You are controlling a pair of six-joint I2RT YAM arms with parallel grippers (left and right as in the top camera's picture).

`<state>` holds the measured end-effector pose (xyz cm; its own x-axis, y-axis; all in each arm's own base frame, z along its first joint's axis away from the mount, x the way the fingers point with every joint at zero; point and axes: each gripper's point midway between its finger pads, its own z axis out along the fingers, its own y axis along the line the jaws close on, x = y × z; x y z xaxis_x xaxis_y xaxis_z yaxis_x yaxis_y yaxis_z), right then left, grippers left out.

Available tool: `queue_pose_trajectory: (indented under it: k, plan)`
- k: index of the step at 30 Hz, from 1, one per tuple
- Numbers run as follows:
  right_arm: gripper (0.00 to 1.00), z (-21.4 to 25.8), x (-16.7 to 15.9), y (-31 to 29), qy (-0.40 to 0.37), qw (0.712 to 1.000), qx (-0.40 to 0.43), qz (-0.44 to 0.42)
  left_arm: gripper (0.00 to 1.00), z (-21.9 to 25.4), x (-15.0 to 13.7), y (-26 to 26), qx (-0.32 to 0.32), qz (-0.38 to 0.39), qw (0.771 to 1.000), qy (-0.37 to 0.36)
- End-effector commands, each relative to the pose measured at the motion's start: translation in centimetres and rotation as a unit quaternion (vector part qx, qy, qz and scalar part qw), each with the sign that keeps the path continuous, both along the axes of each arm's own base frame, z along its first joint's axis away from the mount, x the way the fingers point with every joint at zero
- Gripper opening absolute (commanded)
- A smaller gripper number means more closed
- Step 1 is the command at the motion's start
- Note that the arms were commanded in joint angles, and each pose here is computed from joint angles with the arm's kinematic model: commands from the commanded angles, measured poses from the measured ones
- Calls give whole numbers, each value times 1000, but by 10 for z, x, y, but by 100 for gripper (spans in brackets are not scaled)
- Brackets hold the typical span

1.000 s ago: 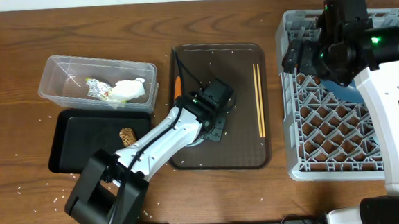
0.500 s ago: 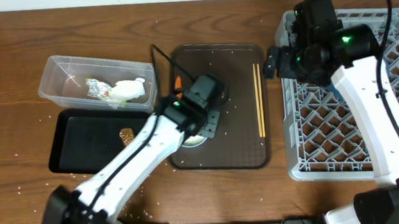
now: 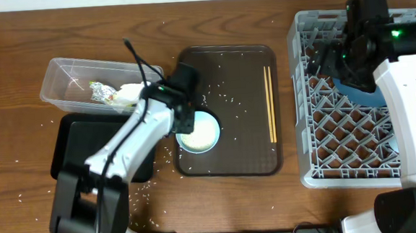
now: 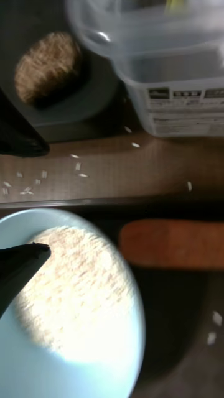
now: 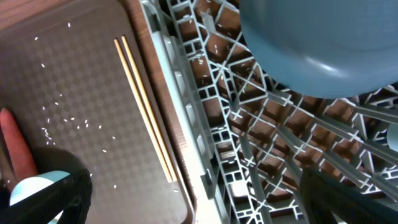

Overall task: Sort waste into correct bins and load items into the dishwasher rack
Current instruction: 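Lift the light blue bowl and move it left toward the black tray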

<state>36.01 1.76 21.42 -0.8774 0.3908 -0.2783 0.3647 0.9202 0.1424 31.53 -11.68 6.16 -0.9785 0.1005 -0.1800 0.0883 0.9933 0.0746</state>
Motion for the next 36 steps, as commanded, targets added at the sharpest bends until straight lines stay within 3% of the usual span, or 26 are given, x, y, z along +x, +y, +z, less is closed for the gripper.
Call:
queue_pose_trajectory:
  k: [1,8,13,24,27,36]
  plan:
    - [99,-1,0,-3,2,1000,7,9,45,-22,-7,-9,-53,-25,997,52]
    - [99,0,1,-2,0,1000,6,11,24,-34,-13,-44,-134,-83,984,82]
    - [99,0,1,-2,0,1000,6,10,15,-34,-14,-64,-140,-123,980,70]
    - [99,-1,0,-2,2,1000,6,10,15,-61,-6,-62,-114,-124,983,73]
    - [99,-1,0,-2,2,1000,6,10,6,-67,-7,-62,-112,-123,983,79]
    - [99,-1,0,-2,2,1000,6,11,6,-48,-5,-54,-88,-115,987,76]
